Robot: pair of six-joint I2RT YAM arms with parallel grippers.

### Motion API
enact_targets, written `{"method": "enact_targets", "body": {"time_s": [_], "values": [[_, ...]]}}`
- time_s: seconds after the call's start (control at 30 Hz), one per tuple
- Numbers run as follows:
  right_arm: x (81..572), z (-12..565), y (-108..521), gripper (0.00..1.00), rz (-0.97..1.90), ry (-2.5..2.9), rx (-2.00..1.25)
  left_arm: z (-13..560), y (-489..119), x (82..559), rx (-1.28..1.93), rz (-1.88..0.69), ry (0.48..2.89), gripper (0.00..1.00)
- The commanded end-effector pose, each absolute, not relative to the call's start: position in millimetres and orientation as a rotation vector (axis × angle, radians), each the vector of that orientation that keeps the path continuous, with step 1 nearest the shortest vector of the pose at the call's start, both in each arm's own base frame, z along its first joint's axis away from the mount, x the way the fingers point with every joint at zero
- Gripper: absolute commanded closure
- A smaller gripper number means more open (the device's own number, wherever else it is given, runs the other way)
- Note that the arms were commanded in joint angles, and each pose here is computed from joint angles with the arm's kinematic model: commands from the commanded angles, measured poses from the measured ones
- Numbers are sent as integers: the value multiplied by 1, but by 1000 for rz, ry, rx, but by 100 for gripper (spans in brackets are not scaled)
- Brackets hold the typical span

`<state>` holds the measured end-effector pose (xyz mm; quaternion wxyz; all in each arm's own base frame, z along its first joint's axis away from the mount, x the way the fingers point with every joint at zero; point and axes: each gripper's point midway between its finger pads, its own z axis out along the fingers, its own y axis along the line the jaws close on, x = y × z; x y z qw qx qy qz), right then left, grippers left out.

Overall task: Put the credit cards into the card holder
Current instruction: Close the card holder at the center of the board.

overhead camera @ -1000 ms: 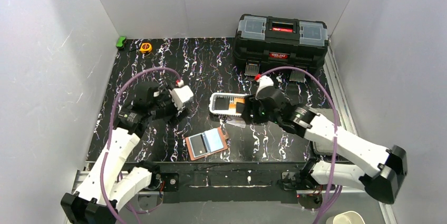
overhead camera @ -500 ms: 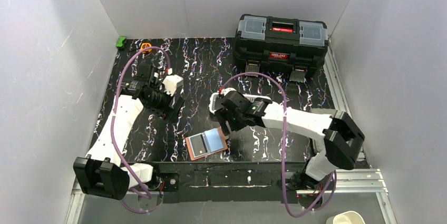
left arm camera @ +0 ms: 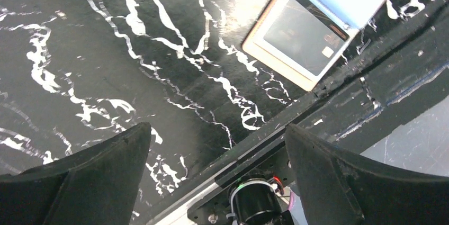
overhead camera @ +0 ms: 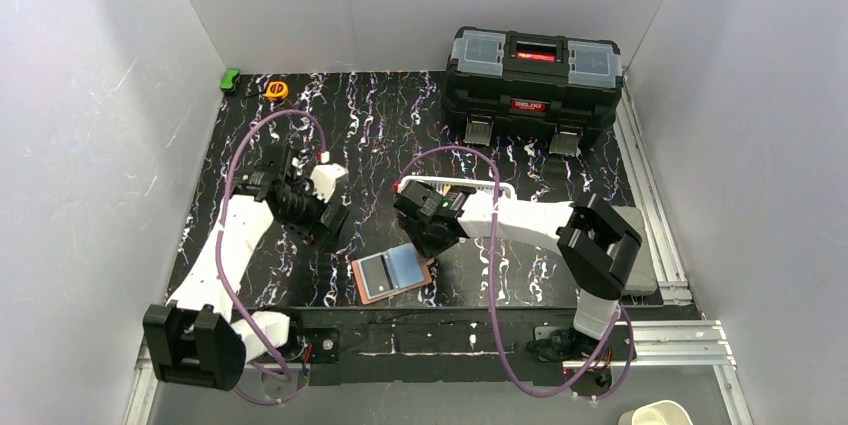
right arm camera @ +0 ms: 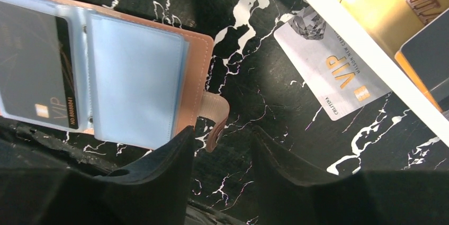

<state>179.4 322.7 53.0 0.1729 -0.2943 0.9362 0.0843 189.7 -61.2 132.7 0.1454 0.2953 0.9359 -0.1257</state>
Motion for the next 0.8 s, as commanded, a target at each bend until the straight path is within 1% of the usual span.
{"method": "enact_targets", "body": {"time_s": [0.0, 0.07, 0.2, 0.23, 0.27, 0.3, 0.47, 0.57, 0.67, 0.77], "values": [[180, 54, 322, 52, 199, 2674, -822, 143, -92, 181, 1036, -517, 2322, 2], [178, 50, 320, 55, 199, 2682, -817, 136, -100, 167, 1193, -527, 2134, 2], [175, 40, 325, 66, 251, 2694, -793, 130, -110, 135, 1483, -504, 1785, 2], [174, 37, 326, 67, 261, 2701, -782, 126, -112, 131, 1544, -489, 1705, 2], [173, 34, 327, 72, 268, 2708, -773, 121, -113, 129, 1616, -459, 1614, 2], [172, 33, 329, 74, 284, 2711, -767, 115, -115, 127, 1660, -452, 1558, 2], [171, 26, 333, 76, 320, 2713, -746, 101, -128, 121, 1772, -535, 1420, 2], [172, 20, 333, 85, 325, 2711, -718, 86, -125, 120, 1875, -537, 1372, 2], [167, 12, 335, 87, 354, 2728, -706, 79, -125, 118, 1955, -519, 1280, 2], [167, 5, 332, 91, 329, 2742, -698, 71, -126, 123, 2017, -459, 1162, 2]]}}
